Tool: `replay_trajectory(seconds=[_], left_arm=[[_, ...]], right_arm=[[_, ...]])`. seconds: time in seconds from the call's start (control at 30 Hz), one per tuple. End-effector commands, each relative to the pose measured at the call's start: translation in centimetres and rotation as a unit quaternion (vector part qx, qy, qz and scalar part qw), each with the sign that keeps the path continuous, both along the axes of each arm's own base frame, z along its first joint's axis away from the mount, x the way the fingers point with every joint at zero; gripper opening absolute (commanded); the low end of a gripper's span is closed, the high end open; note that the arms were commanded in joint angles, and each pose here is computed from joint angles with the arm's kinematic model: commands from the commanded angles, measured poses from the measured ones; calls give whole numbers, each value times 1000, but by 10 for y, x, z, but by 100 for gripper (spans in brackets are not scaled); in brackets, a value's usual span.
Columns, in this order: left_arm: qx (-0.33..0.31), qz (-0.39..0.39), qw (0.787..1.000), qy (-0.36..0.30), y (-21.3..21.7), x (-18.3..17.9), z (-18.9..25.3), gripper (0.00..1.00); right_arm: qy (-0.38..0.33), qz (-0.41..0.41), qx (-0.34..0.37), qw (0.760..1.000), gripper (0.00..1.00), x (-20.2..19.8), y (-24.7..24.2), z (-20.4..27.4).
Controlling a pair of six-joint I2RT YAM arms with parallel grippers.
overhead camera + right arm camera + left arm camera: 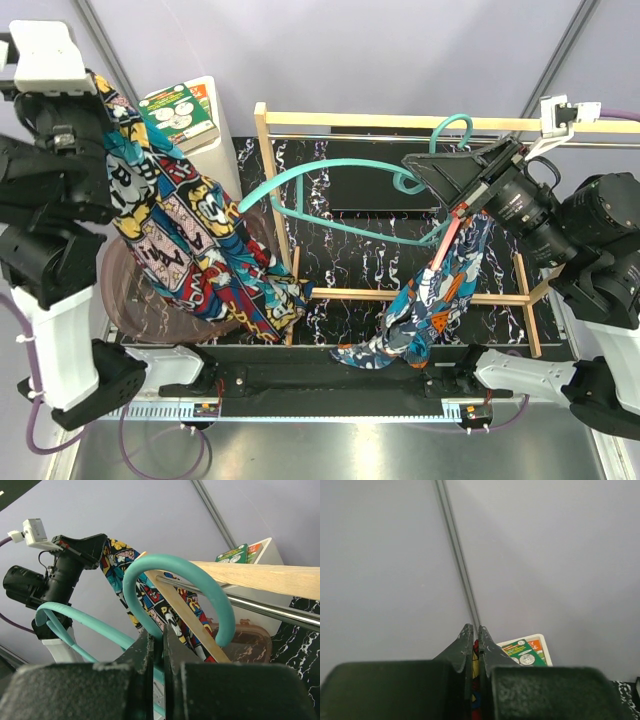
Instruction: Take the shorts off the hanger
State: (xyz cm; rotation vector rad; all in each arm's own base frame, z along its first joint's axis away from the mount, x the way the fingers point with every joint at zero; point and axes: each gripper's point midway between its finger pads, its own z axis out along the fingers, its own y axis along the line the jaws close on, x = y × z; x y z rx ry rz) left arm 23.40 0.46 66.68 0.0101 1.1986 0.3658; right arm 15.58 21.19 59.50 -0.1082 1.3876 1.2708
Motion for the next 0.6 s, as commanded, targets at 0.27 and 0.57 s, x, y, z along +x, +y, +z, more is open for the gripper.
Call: replay_trajectory(seconds=[0.27, 0.57], left_arm=[[-39, 59, 987, -141, 35, -15, 71, 0], [-36, 106, 970, -218, 52, -33, 105, 0]], right_arm=[[-11, -8, 4, 1000, 0, 0, -3, 8], [-15, -14, 0, 1000, 0, 2, -4, 8]])
